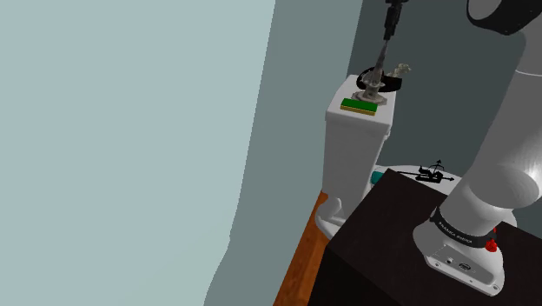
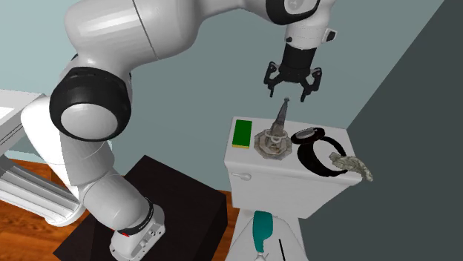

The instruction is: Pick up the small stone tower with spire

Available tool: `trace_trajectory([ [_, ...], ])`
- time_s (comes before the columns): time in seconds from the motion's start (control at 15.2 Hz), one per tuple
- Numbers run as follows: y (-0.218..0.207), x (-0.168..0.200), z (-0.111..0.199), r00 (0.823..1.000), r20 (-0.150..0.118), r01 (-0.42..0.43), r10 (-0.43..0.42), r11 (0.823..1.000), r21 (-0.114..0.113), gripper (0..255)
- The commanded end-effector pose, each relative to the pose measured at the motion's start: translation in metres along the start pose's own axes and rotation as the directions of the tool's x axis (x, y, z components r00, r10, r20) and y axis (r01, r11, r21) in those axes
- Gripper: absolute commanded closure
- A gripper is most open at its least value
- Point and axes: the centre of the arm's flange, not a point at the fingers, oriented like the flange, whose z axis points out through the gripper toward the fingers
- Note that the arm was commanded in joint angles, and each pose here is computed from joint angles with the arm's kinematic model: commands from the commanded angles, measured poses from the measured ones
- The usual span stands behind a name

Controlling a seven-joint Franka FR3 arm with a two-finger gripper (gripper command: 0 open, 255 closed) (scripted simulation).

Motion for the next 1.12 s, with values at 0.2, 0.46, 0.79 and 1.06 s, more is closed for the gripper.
trace_trajectory([
  [0.2, 0.003, 0.005, 0.025, 1.000, -0.001, 0.004, -0.004, 1.000, 0.000, 0],
  [0.46, 0.003, 0.006, 0.034, 1.000, -0.001, 0.004, -0.004, 1.000, 0.000, 255],
  [0.79, 0.003, 0.006, 0.034, 1.000, -0.001, 0.004, -0.004, 1.000, 0.000, 255],
  [1.06, 0.003, 0.006, 0.034, 1.000, -0.001, 0.004, -0.004, 1.000, 0.000, 255],
])
